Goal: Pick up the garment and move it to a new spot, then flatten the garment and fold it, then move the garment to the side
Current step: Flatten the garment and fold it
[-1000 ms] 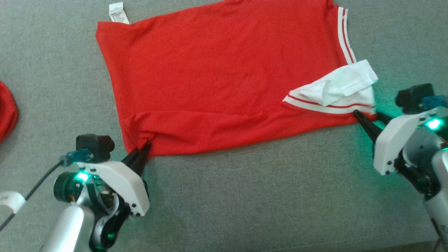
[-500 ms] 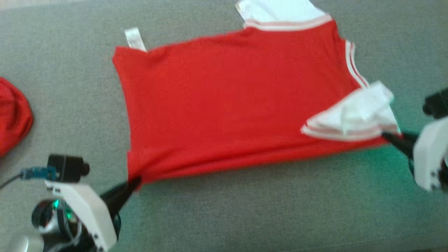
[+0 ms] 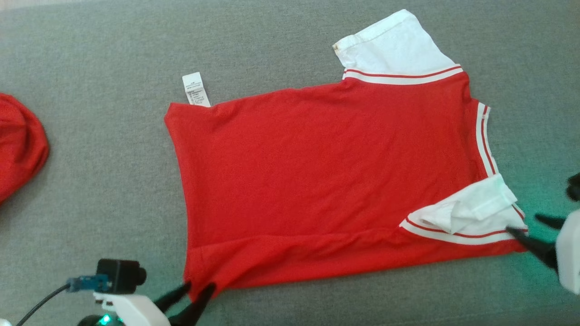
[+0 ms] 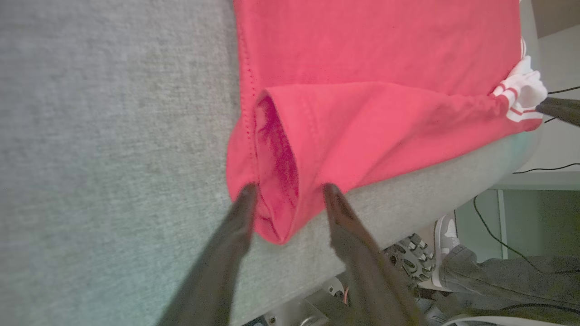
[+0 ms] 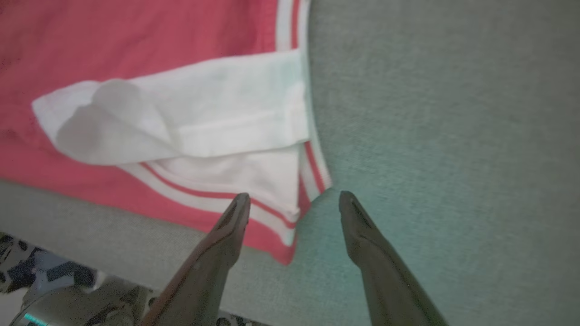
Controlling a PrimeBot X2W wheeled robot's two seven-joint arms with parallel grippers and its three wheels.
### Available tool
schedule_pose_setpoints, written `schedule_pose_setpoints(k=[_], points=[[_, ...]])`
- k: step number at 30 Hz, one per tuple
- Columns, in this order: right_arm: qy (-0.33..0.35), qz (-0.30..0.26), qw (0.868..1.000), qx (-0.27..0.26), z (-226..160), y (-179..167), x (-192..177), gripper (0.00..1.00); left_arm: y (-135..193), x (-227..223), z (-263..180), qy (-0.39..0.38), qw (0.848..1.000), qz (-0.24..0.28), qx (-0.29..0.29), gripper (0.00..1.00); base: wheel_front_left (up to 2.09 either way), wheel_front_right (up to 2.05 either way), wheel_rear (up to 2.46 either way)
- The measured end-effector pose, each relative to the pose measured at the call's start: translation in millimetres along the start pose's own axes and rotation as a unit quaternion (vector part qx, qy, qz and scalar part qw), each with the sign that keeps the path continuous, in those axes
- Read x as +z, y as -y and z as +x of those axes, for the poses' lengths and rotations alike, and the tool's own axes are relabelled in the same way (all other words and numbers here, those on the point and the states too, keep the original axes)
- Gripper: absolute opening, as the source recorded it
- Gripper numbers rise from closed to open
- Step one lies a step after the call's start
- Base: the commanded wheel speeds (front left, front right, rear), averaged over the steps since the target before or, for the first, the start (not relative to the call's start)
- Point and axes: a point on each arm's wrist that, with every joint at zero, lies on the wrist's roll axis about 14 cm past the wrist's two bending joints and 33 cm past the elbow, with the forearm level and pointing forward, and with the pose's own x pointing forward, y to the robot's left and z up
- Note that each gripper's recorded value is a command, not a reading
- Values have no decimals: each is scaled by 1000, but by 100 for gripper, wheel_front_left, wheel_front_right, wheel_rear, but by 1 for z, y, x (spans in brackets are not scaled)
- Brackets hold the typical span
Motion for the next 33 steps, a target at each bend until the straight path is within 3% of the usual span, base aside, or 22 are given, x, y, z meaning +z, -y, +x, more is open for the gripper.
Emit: schedule_pose_setpoints(k=[8, 12, 16, 19, 22, 29, 33], points=[[106, 9, 993, -56, -8, 23, 46, 100, -31, 28, -6, 60, 996, 11, 68, 100, 0, 0, 0], [185, -16, 980, -76, -13, 29, 113, 100, -49, 82, -6, 131, 984, 41, 112, 100, 0, 0, 0], [237, -50, 967, -82, -7, 27, 188, 100, -44, 155, 14, 205, 970, 64, 110, 100, 0, 0, 0], [227, -72, 968, -78, 25, 22, 234, 100, -48, 193, 43, 220, 964, 87, 123, 100, 0, 0, 0], [208, -81, 972, -73, 56, 16, 254, 100, -61, 191, 63, 195, 968, 84, 136, 100, 0, 0, 0], [177, -89, 979, -52, 115, -5, 278, 100, -76, 200, 73, 183, 966, 106, 151, 100, 0, 0, 0], [169, -82, 981, -50, 128, -6, 285, 100, -78, 200, 78, 177, 966, 116, 147, 100, 0, 0, 0]])
